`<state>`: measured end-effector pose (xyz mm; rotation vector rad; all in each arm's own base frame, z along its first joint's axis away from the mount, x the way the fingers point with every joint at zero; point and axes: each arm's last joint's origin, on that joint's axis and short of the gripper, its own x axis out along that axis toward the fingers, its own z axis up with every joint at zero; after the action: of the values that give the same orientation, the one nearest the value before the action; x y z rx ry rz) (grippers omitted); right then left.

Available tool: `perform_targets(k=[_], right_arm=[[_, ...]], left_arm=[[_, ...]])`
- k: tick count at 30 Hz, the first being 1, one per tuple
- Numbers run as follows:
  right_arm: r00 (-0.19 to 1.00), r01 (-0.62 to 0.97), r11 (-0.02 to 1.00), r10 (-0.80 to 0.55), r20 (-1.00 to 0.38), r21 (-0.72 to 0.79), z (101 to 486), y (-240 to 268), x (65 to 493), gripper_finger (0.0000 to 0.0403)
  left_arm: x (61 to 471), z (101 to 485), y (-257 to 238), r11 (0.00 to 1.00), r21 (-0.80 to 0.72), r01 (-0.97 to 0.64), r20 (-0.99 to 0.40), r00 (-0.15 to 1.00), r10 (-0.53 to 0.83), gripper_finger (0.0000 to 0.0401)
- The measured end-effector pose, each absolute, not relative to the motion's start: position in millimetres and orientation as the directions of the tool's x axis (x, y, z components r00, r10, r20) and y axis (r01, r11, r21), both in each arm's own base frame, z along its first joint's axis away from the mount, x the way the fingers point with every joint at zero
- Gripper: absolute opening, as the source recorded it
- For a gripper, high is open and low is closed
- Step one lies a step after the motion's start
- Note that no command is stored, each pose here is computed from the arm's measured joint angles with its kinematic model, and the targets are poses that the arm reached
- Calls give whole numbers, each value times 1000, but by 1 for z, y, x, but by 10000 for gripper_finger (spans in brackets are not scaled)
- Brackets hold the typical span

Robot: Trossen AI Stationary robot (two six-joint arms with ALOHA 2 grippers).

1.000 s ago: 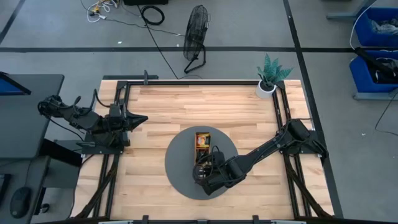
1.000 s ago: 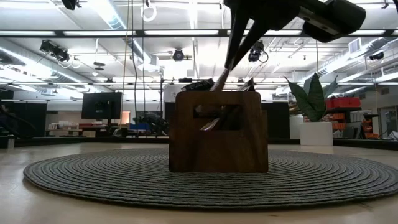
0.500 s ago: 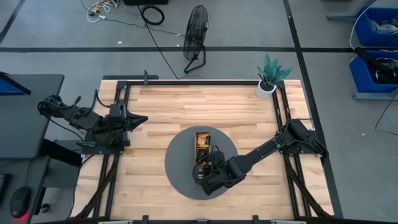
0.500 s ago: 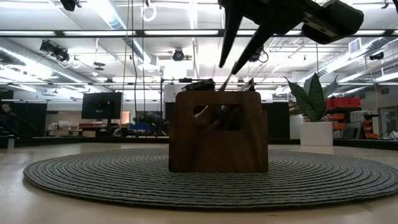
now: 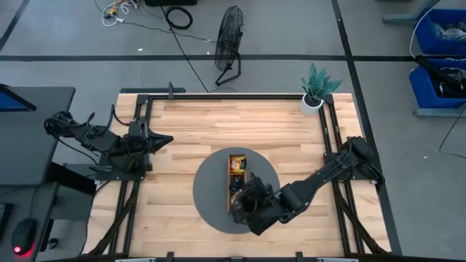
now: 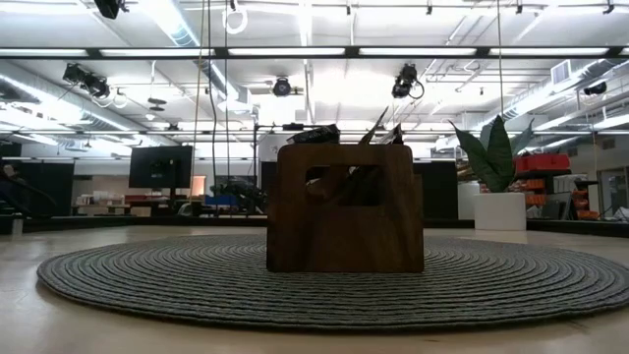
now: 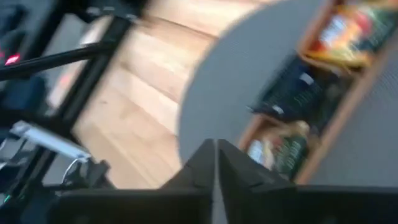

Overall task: Pick & Place Tea
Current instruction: Return to Home Position

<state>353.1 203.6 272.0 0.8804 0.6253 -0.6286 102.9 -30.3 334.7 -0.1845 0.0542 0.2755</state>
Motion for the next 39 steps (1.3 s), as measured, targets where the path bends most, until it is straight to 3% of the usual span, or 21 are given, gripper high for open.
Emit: perform_targets(k=[2, 6, 8, 11, 15, 20, 25, 31, 33, 36, 39], right_arm=[[698, 669, 554, -237, -676, 496, 279, 205, 354, 14], [666, 573, 729, -148, -731, 374, 278, 196, 360, 5], [668, 548, 739, -104, -737, 393, 279, 190, 366, 4], [805, 406, 834, -133, -579, 373, 294, 192, 379, 2], [923, 142, 957, -36, -382, 254, 318, 201, 390, 1], [908, 10, 971, 92, -410, 241, 311, 187, 400, 1], [937, -80, 954, 171, -306, 290, 285, 168, 399, 1], [958, -102, 933, 186, -218, 346, 263, 133, 367, 0], [929, -88, 935, 201, -310, 345, 255, 121, 348, 0], [864, -4, 931, 186, -467, 364, 242, 109, 323, 0], [885, -36, 953, 171, -433, 302, 241, 102, 304, 0]], left_arm=[[103, 335, -30, 945, -174, -276, -79, 961, 266, 3], [103, 333, -32, 956, -179, -232, -93, 971, 219, 3], [104, 333, -33, 964, -182, -195, -99, 979, 179, 3], [108, 326, -35, 961, -220, -169, -65, 985, 159, 3], [114, 303, -39, 958, -262, -117, -10, 993, 119, 3], [120, 267, -45, 963, -268, -42, -13, 999, 40, 3], [122, 243, -47, 953, -302, -18, 5, 1000, 20, 2], [123, 221, -48, 957, -290, -15, -77, 997, -7, 2], [122, 212, -46, 966, -244, -85, -157, 986, 47, 2], [120, 203, -42, 922, -317, -223, -231, 961, 153, 2], [122, 202, -43, 946, -246, -210, -236, 960, 151, 2]])
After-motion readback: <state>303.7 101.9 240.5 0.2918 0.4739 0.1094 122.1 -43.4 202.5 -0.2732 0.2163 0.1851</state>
